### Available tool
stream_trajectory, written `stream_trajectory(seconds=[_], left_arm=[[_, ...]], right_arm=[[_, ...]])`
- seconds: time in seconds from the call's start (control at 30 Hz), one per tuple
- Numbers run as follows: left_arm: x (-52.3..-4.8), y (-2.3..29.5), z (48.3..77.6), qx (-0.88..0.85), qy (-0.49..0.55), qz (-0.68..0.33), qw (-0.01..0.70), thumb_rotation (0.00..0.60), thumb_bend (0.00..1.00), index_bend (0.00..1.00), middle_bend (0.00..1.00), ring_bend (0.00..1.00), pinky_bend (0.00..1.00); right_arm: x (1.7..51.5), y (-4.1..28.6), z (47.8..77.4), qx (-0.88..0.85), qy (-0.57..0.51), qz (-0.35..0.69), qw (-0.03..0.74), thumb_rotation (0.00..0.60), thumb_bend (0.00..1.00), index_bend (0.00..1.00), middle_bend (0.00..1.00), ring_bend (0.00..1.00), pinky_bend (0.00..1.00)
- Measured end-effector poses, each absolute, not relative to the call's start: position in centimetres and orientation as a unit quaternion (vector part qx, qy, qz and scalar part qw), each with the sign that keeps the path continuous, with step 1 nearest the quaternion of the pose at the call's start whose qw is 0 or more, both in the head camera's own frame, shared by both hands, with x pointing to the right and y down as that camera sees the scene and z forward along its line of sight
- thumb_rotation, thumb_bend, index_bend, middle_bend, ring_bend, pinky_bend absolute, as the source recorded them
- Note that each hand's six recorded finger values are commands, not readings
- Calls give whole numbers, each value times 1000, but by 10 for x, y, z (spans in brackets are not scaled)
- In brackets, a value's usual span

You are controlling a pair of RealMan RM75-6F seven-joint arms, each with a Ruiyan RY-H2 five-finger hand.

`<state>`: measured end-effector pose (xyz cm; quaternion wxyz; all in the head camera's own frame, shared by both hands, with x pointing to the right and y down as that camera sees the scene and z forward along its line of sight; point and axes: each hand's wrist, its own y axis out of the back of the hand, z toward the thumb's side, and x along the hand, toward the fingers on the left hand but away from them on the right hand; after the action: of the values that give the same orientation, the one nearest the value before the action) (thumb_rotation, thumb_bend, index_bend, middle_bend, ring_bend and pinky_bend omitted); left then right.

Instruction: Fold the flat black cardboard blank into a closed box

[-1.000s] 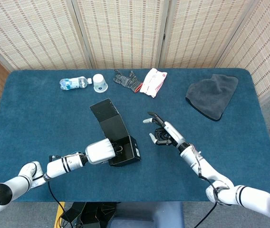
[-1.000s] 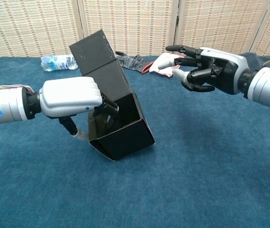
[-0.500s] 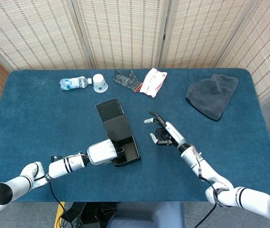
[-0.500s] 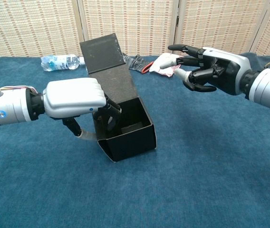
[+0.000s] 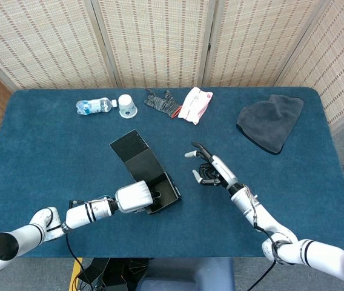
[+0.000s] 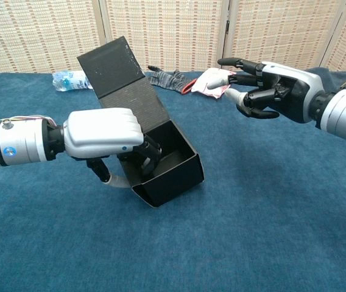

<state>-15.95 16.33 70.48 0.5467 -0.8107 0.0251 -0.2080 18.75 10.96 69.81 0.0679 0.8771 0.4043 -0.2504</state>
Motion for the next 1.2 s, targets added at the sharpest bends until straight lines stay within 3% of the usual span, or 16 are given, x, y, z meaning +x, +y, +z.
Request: stream_trajectory(seconds=[0.07,0.53,1.0,1.2], left_arm=[[-159,162,704,-811,28,-208,546,600,584,506,480,552,606],[-167,154,701,-805,33,-219,550,600,726,518,525,548,572],[-170,152,694,-807,29,-232,542,600,721,318,399,520,506],[-165,159,695,-804,19,-227,549,600,721,337,379,519,494]], right_arm=[[188,109,699,876,406,-250,69,600,502,0,221,738,996],[186,108,700,875,410,-247,74,600,503,0,226,738,996],[186,109,698,875,412,-245,72,600,503,0,226,738,996],[187,109,698,874,414,-246,69,600,502,0,233,738,996]])
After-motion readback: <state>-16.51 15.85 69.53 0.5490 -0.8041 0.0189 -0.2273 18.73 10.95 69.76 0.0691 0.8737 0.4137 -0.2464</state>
